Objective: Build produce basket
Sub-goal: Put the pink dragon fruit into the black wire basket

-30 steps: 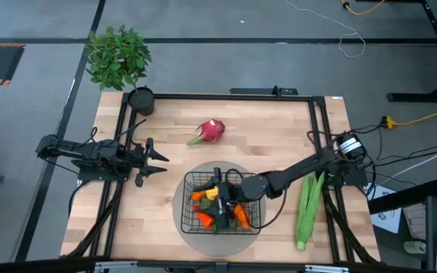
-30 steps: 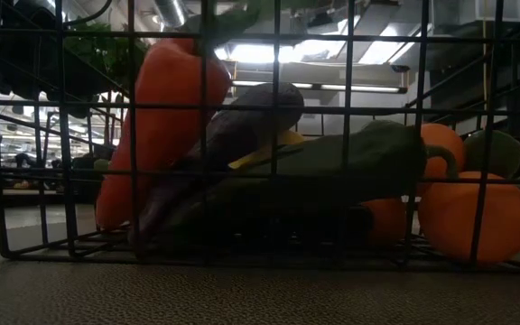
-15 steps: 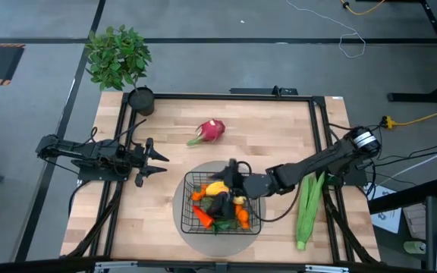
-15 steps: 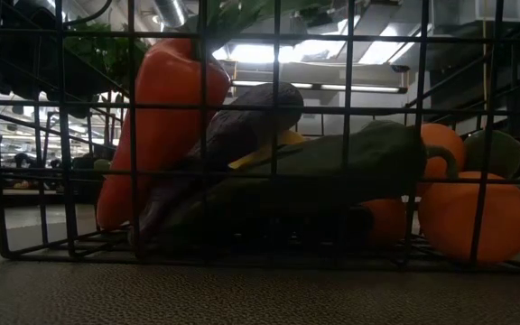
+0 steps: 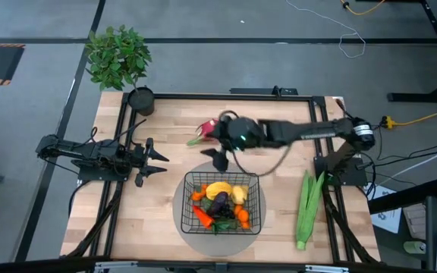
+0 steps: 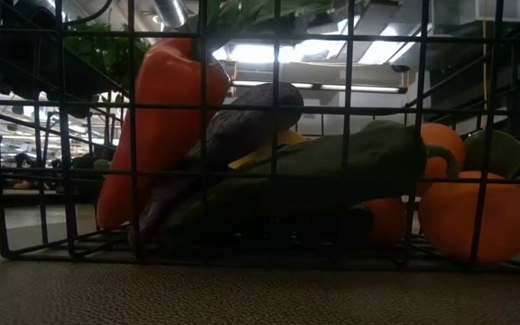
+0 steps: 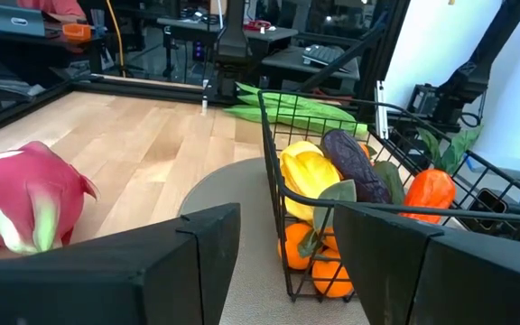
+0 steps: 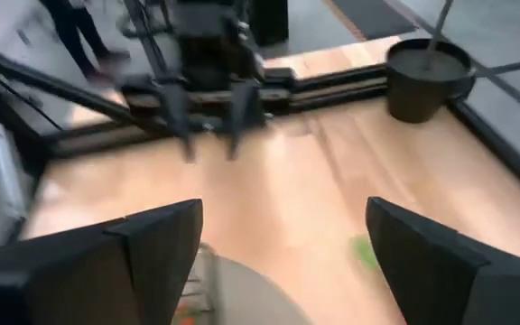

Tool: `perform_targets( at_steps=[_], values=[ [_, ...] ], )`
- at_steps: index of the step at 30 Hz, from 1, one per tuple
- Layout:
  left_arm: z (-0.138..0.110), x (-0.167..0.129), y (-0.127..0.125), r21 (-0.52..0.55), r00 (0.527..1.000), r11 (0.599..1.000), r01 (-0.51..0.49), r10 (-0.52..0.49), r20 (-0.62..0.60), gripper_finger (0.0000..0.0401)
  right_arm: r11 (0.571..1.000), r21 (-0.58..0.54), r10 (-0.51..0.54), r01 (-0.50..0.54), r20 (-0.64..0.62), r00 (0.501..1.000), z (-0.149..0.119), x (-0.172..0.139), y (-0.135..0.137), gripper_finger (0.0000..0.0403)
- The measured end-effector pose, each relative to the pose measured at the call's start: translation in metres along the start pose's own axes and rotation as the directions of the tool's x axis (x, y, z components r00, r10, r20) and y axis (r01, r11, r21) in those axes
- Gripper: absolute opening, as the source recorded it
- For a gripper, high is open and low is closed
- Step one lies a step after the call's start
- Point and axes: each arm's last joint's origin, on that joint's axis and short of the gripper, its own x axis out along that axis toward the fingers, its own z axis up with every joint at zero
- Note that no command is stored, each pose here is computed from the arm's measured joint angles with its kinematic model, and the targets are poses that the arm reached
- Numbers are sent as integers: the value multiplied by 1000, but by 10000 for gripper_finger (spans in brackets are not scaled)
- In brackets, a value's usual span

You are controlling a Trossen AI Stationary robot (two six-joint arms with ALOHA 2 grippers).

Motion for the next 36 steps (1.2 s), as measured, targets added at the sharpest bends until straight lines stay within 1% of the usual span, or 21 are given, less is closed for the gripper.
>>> perform_targets(
  at_steps=[4, 6, 9, 11, 14, 17, 19, 23, 26, 28, 30, 32, 34, 36],
  values=[
    [0, 0, 0, 0, 1000, 1000, 0, 0, 0, 170, 990, -141, -41, 26, -99, 994, 11, 26, -22, 303],
    [0, 0, 0, 0, 1000, 1000, 0, 0, 0, 170, 984, -180, -31, 4, -147, 989, 17, 40, -32, 303],
    [0, 0, 0, 0, 1000, 1000, -3, 3, 0, 170, 977, -214, -42, -11, -239, 970, 22, 59, -46, 303],
    [0, 0, 0, 0, 1000, 1000, -3, 3, 0, 170, 971, -239, -72, -8, -324, 943, 23, 69, -58, 303],
    [0, 0, 0, 0, 1000, 1000, -3, 3, 1, 170, 957, -289, -110, -13, -404, 908, 29, 79, -77, 303],
    [0, 0, 0, 0, 1000, 1000, -4, 4, 1, 170, 954, -300, -132, -1, -422, 897, 35, 90, -94, 303],
    [0, 0, 0, 0, 1000, 1000, -6, 6, 1, 170, 958, -286, -120, -7, -426, 897, 34, 101, -102, 303],
    [0, 0, 0, 0, 1000, 1000, -7, 7, 1, 170, 950, -311, -110, -40, -449, 887, 18, 124, -115, 303],
    [0, 0, 0, 0, 1000, 1000, -7, 7, 1, 170, 938, -336, -111, -84, -522, 845, -3, 141, -120, 303],
    [0, 0, 0, 0, 1000, 1000, -7, 7, 1, 170, 922, -362, -101, -137, -566, 819, -17, 152, -119, 303],
    [0, 0, 0, 0, 1000, 1000, -7, 7, 1, 170, 892, -421, -122, -166, -577, 808, -26, 160, -113, 303],
    [0, 0, 0, 0, 1000, 1000, -7, 7, 1, 170, 848, -507, -200, -156, -578, 791, -34, 168, -106, 303],
    [0, 0, 0, 0, 1000, 1000, -7, 7, 1, 170, 803, -574, -276, -162, -599, 752, -45, 174, -102, 303],
    [0, 0, 0, 0, 1000, 1000, -7, 7, 1, 170, 776, -605, -328, -177, -628, 706, -57, 179, -102, 303]
  ],
)
